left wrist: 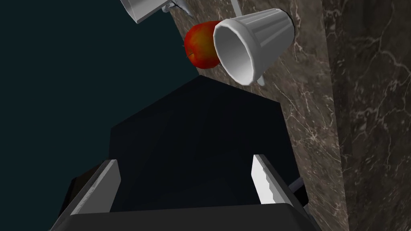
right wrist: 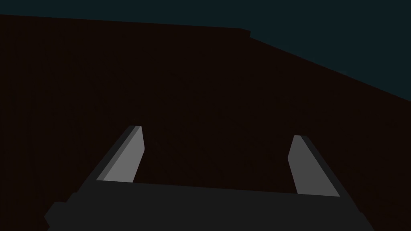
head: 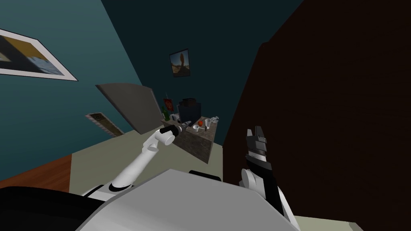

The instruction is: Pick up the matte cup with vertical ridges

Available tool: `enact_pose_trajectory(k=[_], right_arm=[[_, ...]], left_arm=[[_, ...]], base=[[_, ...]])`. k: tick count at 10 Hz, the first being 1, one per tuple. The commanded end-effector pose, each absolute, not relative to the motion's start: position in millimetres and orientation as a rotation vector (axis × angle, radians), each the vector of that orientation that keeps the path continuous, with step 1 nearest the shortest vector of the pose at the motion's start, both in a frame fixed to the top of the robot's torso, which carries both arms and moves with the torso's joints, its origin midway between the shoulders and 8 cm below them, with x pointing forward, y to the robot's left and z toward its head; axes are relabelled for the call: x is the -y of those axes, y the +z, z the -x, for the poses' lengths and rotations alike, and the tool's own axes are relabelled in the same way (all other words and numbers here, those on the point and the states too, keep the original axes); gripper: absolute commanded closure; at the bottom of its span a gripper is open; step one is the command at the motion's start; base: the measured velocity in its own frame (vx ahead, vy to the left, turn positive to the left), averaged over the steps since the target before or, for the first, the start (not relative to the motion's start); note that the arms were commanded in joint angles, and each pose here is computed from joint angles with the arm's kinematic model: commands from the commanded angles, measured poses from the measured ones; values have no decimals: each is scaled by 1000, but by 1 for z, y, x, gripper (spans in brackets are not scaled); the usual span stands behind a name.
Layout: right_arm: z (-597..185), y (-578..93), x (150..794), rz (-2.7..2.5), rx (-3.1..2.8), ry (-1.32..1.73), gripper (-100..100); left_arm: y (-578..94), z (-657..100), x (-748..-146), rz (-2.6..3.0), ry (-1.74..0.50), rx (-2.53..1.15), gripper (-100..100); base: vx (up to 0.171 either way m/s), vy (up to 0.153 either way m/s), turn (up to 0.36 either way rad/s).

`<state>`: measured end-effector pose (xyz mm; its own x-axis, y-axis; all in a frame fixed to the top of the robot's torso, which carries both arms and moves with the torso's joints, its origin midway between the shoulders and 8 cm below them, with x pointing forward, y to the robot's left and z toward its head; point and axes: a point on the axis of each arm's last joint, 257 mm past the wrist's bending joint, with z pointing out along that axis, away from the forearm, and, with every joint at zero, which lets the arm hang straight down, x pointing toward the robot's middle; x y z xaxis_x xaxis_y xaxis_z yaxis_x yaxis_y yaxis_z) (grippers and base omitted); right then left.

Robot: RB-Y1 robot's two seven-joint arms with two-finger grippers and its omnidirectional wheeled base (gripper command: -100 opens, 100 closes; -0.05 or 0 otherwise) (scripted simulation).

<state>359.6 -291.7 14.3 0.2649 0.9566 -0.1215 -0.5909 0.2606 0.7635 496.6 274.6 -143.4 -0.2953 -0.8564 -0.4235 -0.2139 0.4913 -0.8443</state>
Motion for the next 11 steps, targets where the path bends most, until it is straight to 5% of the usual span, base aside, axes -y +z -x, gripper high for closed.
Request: enact_pose_trajectory(k=[1, 11], right_arm=[[-360, 14, 292, -668, -661, 1157, 0], [-360, 14, 292, -668, -661, 1157, 0]], left_arm=[[-150, -496, -275, 914, -828, -1810, -100], [-187, -493, -291, 937, -623, -2058, -100]], base=[[13, -16, 3], [38, -25, -8]])
